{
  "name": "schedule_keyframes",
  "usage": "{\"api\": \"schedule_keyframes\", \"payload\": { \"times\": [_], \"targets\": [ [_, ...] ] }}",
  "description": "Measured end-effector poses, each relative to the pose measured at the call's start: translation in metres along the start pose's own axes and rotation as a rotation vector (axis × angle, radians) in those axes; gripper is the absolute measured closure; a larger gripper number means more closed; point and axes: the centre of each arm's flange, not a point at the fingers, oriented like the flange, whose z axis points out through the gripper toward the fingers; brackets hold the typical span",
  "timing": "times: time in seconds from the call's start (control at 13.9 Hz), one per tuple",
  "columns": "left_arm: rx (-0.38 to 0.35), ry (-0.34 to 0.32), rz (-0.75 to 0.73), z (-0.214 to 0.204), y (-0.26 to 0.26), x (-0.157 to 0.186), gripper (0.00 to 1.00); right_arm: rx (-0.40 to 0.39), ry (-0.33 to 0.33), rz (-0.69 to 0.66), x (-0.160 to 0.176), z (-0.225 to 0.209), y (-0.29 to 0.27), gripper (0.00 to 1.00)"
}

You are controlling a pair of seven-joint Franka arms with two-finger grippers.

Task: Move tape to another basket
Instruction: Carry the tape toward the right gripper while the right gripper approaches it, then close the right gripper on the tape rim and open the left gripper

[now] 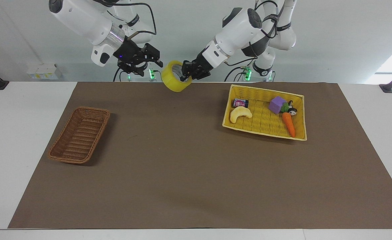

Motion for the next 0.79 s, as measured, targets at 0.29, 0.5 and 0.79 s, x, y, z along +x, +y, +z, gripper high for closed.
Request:
{"api": "schedule_keyframes", "payload": {
  "times": [0.29, 0.5, 0.79],
  "targets": [
    [-0.004, -0.007, 0.013, 0.006, 0.006, -0.011, 0.78, 0.076, -0.022, 0.014, -0.001, 0.009, 0.001, 0.0],
    [-0.021, 0.003, 0.021, 0.009, 0.011, -0.017, 0.78, 0.08, -0.011, 0.009, -0.003, 0.018, 0.004, 0.0],
    [-0.08, 0.039, 0.019, 0.008, 0.02, -0.021, 0.78, 0.079, -0.013, -0.001, -0.009, 0.021, 0.002, 0.06]
  ]
}}
